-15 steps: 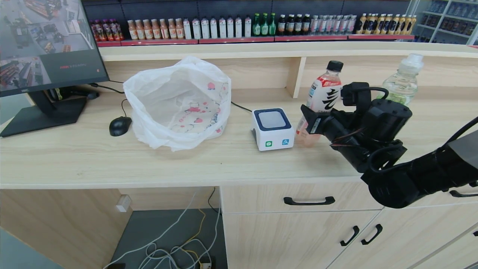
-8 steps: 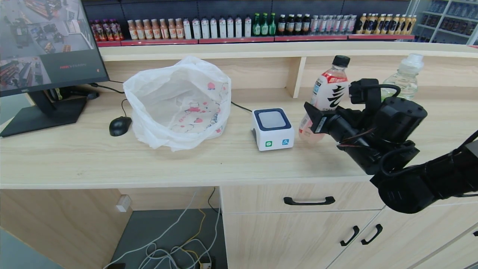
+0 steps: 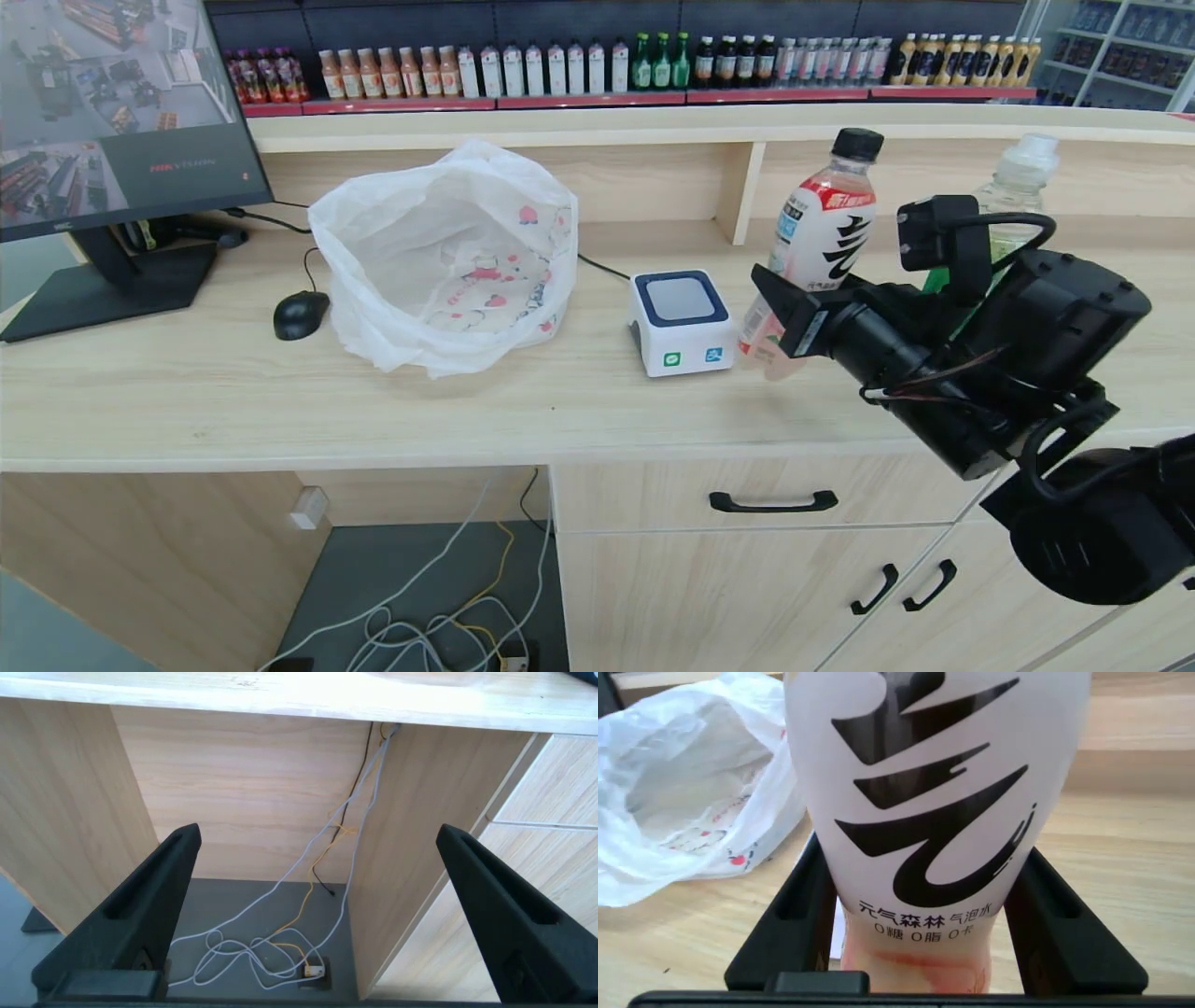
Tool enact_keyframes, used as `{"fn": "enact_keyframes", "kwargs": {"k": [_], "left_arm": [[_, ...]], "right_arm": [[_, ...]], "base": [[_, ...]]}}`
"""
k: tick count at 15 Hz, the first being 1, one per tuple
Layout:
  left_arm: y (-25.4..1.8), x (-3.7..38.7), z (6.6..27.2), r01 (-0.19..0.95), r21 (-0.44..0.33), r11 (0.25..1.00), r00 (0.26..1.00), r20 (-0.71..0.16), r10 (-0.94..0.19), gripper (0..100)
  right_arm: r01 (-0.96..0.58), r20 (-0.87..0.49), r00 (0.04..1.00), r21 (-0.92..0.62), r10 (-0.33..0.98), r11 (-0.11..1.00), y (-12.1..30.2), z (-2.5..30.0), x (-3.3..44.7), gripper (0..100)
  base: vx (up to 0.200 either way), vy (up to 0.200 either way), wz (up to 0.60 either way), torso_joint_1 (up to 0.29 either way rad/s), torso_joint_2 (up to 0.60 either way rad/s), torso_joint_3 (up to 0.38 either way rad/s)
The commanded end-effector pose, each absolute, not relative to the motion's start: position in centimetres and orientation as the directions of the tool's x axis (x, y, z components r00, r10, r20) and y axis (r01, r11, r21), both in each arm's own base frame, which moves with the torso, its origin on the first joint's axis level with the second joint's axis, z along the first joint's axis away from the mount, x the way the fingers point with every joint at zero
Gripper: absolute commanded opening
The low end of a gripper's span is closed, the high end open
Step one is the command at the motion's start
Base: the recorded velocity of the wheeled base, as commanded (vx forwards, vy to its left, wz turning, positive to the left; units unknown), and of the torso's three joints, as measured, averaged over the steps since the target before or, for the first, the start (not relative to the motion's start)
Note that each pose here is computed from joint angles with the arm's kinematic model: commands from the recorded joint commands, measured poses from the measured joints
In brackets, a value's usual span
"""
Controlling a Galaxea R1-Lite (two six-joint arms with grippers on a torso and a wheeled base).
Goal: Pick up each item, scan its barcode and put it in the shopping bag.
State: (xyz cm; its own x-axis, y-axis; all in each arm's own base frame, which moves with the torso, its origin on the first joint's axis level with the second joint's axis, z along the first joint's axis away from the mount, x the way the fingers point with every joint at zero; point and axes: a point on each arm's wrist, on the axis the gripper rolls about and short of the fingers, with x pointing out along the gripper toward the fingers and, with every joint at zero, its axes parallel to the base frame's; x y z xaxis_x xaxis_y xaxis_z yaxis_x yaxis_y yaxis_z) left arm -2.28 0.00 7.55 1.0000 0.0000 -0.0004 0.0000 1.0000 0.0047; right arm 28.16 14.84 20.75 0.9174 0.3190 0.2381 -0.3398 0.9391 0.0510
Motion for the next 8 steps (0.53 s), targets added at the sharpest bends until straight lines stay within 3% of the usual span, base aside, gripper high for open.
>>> {"fn": "enact_keyframes", "kwargs": {"k": [1,5,8], "left_arm": [[0.0,-2.3,7.5,0.0,0.005,1.0,1.0,0.0,0.0,100],[0.0,-2.3,7.5,0.0,0.005,1.0,1.0,0.0,0.0,100],[0.0,-2.3,7.5,0.0,0.005,1.0,1.0,0.0,0.0,100]], "right_arm": [[-0.408,0.292,0.879,0.054,0.376,0.912,15.6,22.8,25.0,0],[-0.493,0.275,0.841,0.036,0.466,0.869,16.7,22.6,21.5,0],[-0.504,0.253,0.839,0.032,0.481,0.863,14.9,22.0,18.8,0]], "base": [[0.0,0.0,0.0,0.0,0.0,0.0],[0.0,0.0,0.0,0.0,0.0,0.0],[0.0,0.0,0.0,0.0,0.0,0.0]]}}
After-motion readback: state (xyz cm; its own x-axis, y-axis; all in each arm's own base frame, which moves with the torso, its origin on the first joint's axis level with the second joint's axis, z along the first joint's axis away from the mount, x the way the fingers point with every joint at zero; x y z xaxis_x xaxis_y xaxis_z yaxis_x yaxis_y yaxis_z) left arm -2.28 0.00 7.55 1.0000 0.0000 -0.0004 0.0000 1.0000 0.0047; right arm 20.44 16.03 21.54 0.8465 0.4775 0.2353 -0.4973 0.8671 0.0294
